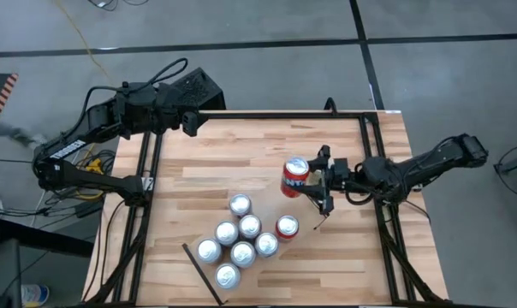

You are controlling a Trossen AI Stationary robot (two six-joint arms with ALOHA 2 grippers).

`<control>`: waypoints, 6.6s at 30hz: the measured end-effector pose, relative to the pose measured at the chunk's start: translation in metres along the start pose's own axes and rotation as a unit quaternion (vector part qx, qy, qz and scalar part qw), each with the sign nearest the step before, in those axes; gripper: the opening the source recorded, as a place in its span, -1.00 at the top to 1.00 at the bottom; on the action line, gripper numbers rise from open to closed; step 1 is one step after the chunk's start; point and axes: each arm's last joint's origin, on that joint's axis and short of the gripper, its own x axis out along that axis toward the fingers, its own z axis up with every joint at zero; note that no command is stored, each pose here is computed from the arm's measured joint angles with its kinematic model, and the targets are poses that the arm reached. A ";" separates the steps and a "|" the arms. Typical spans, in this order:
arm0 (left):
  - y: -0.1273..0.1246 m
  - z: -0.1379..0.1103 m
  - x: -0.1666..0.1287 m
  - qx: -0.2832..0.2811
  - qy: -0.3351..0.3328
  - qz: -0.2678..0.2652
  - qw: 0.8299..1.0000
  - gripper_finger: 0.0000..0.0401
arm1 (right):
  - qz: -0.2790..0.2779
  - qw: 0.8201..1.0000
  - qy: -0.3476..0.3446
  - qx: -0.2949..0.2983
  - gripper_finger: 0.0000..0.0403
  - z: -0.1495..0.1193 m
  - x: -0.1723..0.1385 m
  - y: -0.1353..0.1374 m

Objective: Place canned beverage on shelf
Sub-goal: Put the red soda can on the shelf aligned with the other red soda can

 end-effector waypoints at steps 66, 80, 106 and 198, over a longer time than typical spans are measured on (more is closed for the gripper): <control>0.001 0.001 0.000 -0.002 -0.017 0.023 1.000 -0.66 | 0.344 0.936 0.068 0.033 -0.19 -0.117 0.074 -0.085; 0.001 0.001 0.000 -0.002 -0.017 0.024 1.000 -0.66 | 0.330 0.939 0.095 0.021 -0.50 -0.124 0.074 -0.086; 0.002 0.001 0.000 0.002 -0.015 0.026 1.000 -0.66 | 0.341 0.933 0.113 0.018 -0.52 -0.126 0.072 -0.085; 0.002 -0.001 0.000 -0.012 0.002 0.015 1.000 -0.66 | 0.289 0.925 0.234 0.076 -0.52 -0.093 0.062 -0.072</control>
